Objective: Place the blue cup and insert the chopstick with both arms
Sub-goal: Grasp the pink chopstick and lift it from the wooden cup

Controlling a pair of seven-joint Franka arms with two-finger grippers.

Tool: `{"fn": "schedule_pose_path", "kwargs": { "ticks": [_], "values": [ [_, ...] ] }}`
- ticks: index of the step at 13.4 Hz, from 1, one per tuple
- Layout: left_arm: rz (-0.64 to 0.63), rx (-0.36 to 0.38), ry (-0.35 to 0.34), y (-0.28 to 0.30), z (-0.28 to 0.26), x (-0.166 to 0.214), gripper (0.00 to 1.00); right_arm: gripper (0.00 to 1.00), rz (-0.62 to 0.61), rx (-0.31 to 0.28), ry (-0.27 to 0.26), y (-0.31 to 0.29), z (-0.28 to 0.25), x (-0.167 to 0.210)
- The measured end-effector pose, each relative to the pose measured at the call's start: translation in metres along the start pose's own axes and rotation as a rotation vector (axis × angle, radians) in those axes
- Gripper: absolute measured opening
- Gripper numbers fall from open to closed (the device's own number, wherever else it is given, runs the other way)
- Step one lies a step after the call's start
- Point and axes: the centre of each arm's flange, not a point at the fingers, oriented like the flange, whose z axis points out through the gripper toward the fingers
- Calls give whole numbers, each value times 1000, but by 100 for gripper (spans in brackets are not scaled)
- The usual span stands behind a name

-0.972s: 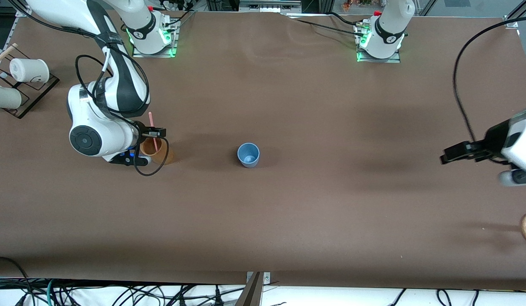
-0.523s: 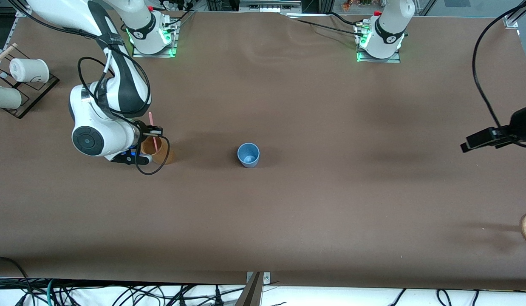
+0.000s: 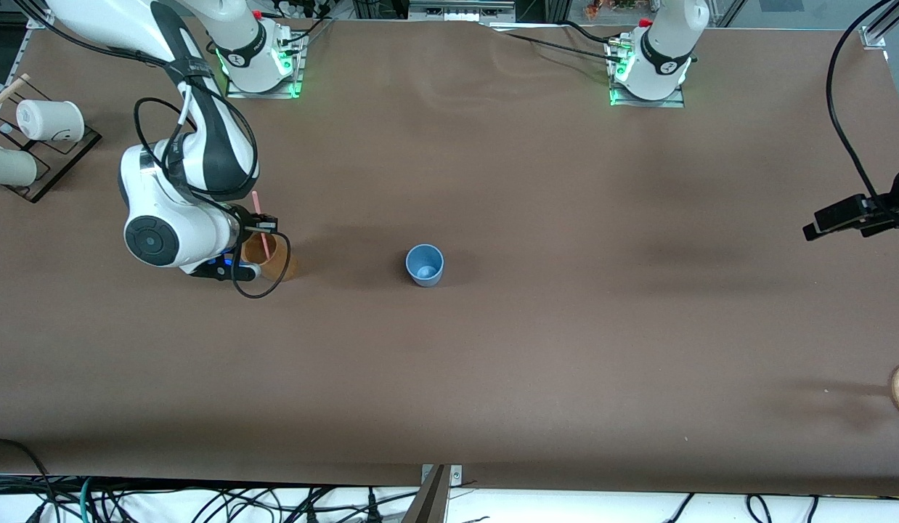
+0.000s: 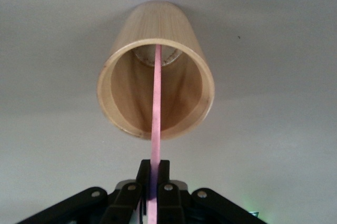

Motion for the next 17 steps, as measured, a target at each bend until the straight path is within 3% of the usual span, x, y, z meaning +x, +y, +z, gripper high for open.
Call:
{"fn": "schedule_pose_path", "kwargs": {
  "ticks": [4,10,12,15,17],
  "values": [
    [44,27,-35,-1,8,-14,100,8,-7,-10,-36,0,-35,-11],
    [98,105,-52,19,12,-20,100,8,-56,-17,-152,4,-114,-58],
    [134,147,-56,34,14,-20,100,8,-97,59,-174,-8,-144,-78],
    [157,153,-66,45,20,-21,100,8,-157,191,-162,-40,-178,-101],
    [156,153,-72,44,23,-20,100,8,-161,248,-174,-72,-180,-110]
  ]
}}
